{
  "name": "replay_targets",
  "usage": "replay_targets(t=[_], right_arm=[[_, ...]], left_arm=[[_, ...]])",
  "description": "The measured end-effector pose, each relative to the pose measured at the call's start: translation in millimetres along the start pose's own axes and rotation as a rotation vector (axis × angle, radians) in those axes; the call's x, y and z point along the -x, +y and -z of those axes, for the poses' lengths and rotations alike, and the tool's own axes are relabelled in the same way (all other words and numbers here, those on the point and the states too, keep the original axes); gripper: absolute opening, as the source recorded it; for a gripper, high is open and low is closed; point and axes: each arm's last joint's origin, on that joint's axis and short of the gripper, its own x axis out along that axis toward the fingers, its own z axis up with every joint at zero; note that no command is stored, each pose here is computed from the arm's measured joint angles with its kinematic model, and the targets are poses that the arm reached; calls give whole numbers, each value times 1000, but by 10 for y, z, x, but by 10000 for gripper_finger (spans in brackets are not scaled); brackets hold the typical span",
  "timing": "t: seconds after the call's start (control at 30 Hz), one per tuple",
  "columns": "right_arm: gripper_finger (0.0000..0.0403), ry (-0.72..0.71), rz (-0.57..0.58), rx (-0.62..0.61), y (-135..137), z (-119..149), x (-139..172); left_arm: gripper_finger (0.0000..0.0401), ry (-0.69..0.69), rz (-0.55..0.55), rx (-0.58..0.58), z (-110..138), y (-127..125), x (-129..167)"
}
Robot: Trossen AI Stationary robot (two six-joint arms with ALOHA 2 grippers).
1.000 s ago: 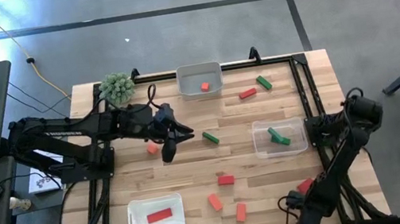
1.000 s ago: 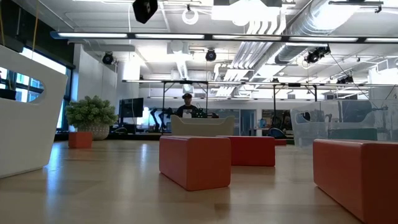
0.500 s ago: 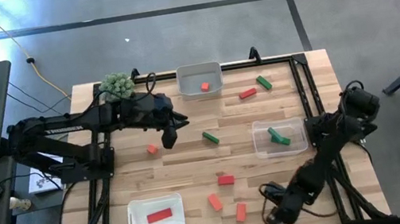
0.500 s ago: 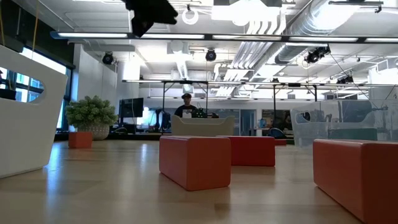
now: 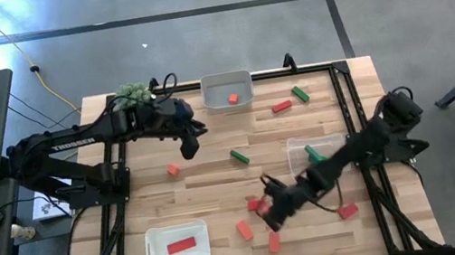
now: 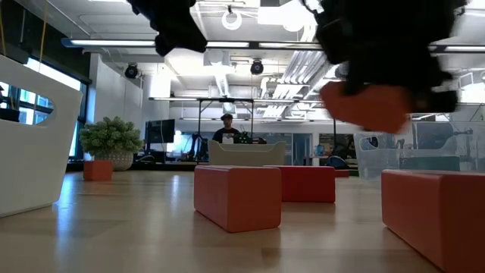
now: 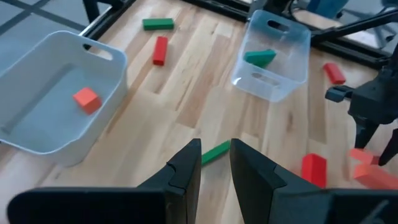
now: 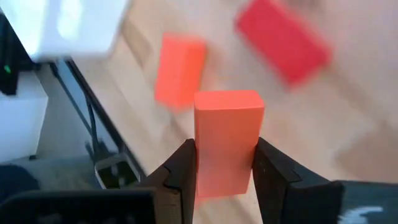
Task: Sort & place blocks by color
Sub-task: Put the orange wooden block into the gray bin
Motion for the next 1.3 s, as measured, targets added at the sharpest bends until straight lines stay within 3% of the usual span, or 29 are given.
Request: replay_targets(t=[0.33, 0.77, 1.3], right_arm=[[96, -94, -43, 166, -186, -796, 50], [96, -229, -106, 357, -653, -1776, 326], [96, -456, -81, 468, -1273, -2523, 789]], left_arm=[[76, -9, -76, 24, -34, 243, 12], [76, -20, -160, 88, -57, 513, 47], [76, -33, -230, 142, -66, 735, 93]])
